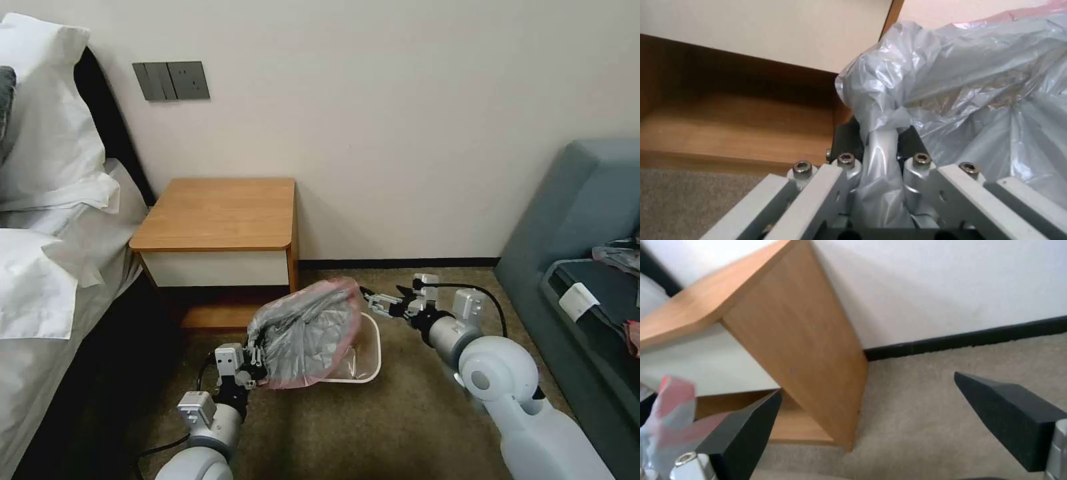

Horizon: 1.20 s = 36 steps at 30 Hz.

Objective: Pick up the garbage bag from the table and place it over the trash can.

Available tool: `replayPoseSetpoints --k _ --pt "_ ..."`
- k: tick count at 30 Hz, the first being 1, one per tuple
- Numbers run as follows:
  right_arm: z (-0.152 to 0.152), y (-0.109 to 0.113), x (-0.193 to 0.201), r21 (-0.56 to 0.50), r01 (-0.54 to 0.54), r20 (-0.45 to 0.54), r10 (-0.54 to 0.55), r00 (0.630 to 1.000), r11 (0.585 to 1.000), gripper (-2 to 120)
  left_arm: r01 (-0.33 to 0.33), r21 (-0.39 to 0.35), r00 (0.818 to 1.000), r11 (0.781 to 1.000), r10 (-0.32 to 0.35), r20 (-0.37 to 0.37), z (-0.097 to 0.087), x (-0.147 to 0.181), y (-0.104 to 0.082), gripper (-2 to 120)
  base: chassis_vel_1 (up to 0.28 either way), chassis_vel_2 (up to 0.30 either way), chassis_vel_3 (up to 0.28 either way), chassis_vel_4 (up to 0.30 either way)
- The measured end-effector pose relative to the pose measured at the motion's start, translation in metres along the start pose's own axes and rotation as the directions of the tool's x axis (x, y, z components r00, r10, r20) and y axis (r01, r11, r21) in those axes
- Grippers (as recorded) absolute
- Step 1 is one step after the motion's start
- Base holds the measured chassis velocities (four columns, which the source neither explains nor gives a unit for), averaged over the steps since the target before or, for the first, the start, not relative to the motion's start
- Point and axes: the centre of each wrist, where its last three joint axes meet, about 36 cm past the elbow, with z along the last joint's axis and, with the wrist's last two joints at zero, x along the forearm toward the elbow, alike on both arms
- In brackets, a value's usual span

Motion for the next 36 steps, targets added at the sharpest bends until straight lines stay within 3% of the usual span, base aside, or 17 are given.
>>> replayPoseSetpoints --k 8,14,16,21,24,36 --pt "-0.007 0.031 0.048 -0.014 0.089 0.06 -0.088 0.994 0.996 100 0.01 0.0 1.0 1.0 -0.01 -0.004 0.003 -0.003 0.001 5 0.0 0.0 0.0 0.0" --pt "-0.01 0.057 0.079 -0.183 0.154 -0.051 -0.166 0.985 0.971 100 0.016 -0.004 1.0 1.0 -0.016 0.003 0.001 -0.006 0.002 5 0.0 0.0 0.0 0.0" --pt "-0.011 0.07 0.085 -0.335 0.174 -0.146 -0.233 0.961 0.926 100 0.017 -0.004 1.0 1.0 -0.017 0.009 0.0 -0.008 0.002 5 0.0 0.0 0.0 0.0" --pt "-0.022 0.082 0.076 -0.518 0.092 -0.273 -0.266 0.925 0.85 100 0.015 -0.009 1.0 1.0 -0.015 0.016 -0.002 -0.009 0.0 5 0.0 0.0 0.0 0.0" --pt "-0.027 0.084 0.068 -0.562 0.053 -0.303 -0.266 0.915 0.825 100 0.013 -0.014 1.0 1.0 -0.012 0.022 -0.004 -0.009 0.0 5 0.0 0.0 0.0 0.0" --pt "-0.027 0.096 0.042 -0.585 -0.107 -0.384 -0.158 0.91 0.804 100 0.007 -0.06 0.999 0.998 -0.003 0.052 -0.008 -0.009 -0.003 5 0.0 0.0 0.0 0.0"
